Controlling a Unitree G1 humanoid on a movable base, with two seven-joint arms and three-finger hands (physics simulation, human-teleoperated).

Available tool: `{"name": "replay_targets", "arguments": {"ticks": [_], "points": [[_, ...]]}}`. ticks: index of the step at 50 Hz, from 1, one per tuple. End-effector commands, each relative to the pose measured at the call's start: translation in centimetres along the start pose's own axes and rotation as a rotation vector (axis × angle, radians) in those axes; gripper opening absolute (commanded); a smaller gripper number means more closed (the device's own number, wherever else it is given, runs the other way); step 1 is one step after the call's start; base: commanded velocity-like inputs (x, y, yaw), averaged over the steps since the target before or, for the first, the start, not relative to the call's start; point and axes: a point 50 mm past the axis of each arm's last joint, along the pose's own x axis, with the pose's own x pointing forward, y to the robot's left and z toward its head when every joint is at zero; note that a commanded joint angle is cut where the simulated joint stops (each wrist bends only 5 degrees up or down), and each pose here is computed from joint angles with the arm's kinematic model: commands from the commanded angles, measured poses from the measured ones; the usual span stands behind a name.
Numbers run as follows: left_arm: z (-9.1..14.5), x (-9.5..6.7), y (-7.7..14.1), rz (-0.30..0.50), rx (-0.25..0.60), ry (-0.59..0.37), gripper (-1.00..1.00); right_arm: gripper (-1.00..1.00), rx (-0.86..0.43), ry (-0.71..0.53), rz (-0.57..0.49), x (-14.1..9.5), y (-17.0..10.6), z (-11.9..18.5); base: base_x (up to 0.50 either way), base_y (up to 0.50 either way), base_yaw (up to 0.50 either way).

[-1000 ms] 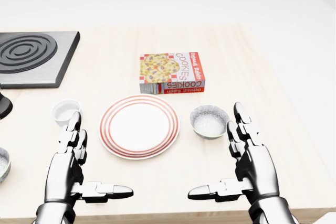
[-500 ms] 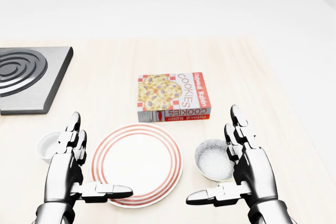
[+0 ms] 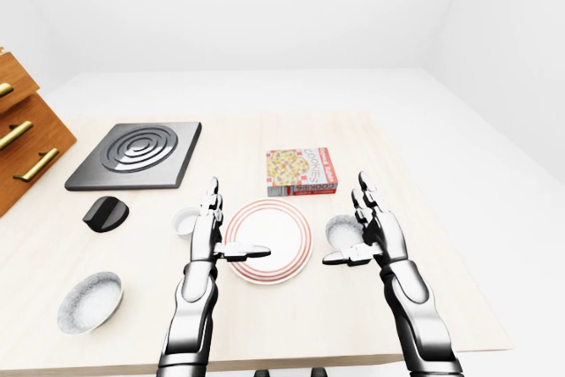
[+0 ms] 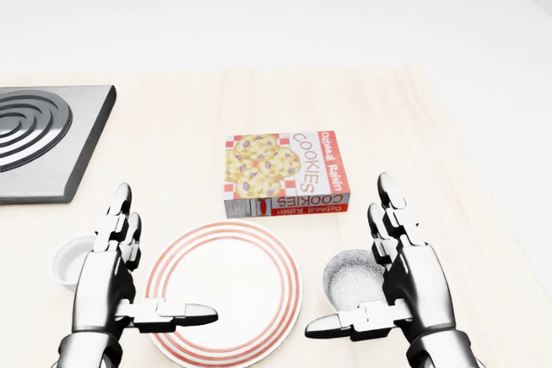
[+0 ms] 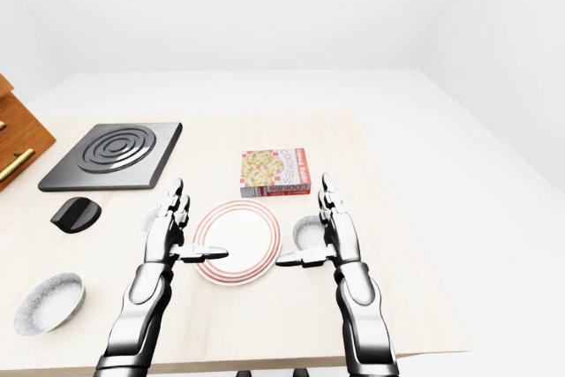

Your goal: Pick the akita bowl next to the plate and place it on the plate.

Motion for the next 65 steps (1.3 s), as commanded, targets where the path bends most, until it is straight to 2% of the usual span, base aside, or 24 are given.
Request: {"name": "replay_targets", "arguments": {"ticks": [1,18,24,29,31,41,43,52,53,60,61,65], "points": [[0.3,0.0,0.0,0.003,0.015,-0.008,1.0,1.0,0.005,0.001,0.004,0.0,0.0,0.0,0.0,0.0,0.0],[1.0,-0.1,0.6,0.023,0.037,-0.026,1.0,1.0,0.008,0.006,0.007,-0.2,0.0,0.1,0.0,0.0,0.0],[2.1,0.0,2.2,0.076,0.032,-0.041,1.0,1.0,0.006,0.007,0.008,-0.2,0.0,0.0,0.0,0.0,0.0],[1.8,0.0,4.5,0.173,-0.085,-0.025,1.0,1.0,0.004,0.009,0.008,-0.2,0.0,-0.1,0.0,0.0,0.0],[1.4,0.0,4.8,0.184,-0.105,-0.011,1.0,1.0,0.002,0.009,0.009,-0.2,0.0,-0.1,0.0,0.0,0.0],[1.7,-0.2,6.1,0.234,-0.112,-0.024,1.0,1.0,-0.004,0.013,0.01,-0.3,0.1,-0.3,0.0,0.0,0.0],[1.8,-0.4,7.0,0.272,-0.126,-0.03,1.0,1.0,-0.006,0.015,0.011,-0.3,0.1,-0.2,0.0,0.0,0.0],[1.5,-0.6,8.1,0.334,-0.153,-0.018,1.0,1.0,-0.013,0.016,0.014,-0.4,0.2,-0.4,0.0,0.0,0.0],[2.0,-0.9,9.0,0.365,-0.158,-0.04,1.0,1.0,-0.017,0.017,0.016,-0.4,0.2,-0.5,0.0,0.0,0.0],[2.5,-1.2,10.0,0.397,-0.151,-0.062,1.0,1.0,-0.02,0.015,0.019,-0.4,0.2,-0.5,0.0,0.0,0.0],[2.3,-3.3,14.1,0.514,-0.166,-0.062,1.0,1.0,-0.033,0.009,0.015,-0.3,0.1,-0.7,0.0,0.0,0.0],[2.2,-3.4,14.3,0.52,-0.168,-0.059,1.0,1.0,-0.034,0.008,0.014,-0.3,0.1,-0.7,0.0,0.0,0.0]]}}
